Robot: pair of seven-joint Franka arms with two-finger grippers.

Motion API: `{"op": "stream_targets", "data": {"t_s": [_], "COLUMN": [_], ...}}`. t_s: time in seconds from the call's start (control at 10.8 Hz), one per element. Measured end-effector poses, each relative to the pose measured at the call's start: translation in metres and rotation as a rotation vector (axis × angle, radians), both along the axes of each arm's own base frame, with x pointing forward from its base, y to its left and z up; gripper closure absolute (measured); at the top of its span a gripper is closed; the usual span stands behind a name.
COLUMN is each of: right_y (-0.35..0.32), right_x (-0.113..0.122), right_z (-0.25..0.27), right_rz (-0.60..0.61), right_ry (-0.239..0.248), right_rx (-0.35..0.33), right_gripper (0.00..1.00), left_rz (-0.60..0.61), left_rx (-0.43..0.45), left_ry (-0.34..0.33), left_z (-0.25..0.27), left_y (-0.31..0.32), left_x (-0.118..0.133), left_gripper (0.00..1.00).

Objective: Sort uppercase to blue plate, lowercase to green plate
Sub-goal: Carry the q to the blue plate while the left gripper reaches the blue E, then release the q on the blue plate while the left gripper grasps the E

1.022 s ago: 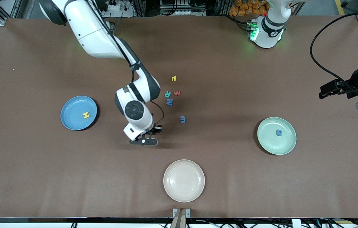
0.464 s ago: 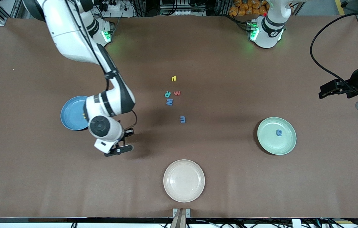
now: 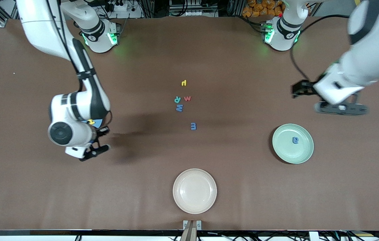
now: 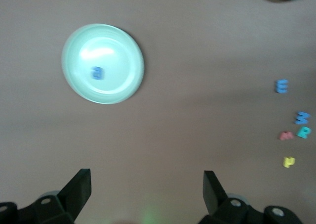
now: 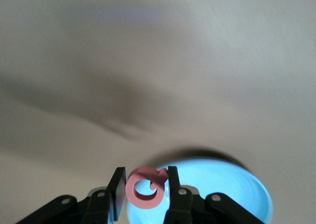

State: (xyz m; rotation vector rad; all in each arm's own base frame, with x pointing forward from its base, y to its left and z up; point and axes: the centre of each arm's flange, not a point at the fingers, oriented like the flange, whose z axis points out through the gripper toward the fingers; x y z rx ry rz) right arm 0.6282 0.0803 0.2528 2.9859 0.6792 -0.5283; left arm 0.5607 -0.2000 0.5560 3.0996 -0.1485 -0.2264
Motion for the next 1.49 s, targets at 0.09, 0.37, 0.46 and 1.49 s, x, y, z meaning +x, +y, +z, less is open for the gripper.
{"op": "stream_targets", "data": {"t_s": [0.09,0.37,0.46,1.49], "right_y": [-0.028,-0.08,-0.089,0.037], "right_x": [-0.008,-0.038,-0.045,-0.047], "right_z": [-0.007,-0.035,-0.042,0.021], "right_rz": [0.005,0.018,0.025,-0.094], "right_ry": [0.039,0.132,0.145,0.004], "right_rx": [-0.003,0.001,0.004,0.005], "right_gripper": [0.61,0.55,0.54,0.13], "left_rz": [-0.002,-0.026,-0.032,0.081], "left_rx": [-0.004,-0.048,-0.081,-0.034], "left_ry": [0.013,0.028,0.007,-0.14], "left_z": [-0.008,-0.05,-0.069,-0.272], "left_y": [-0.034,-0.123,-0.14,-0.299], "left_x": [-0.009,-0.029,-0.026,-0.023], "left_gripper": [0.0,0.0,0.0,0.07]}}
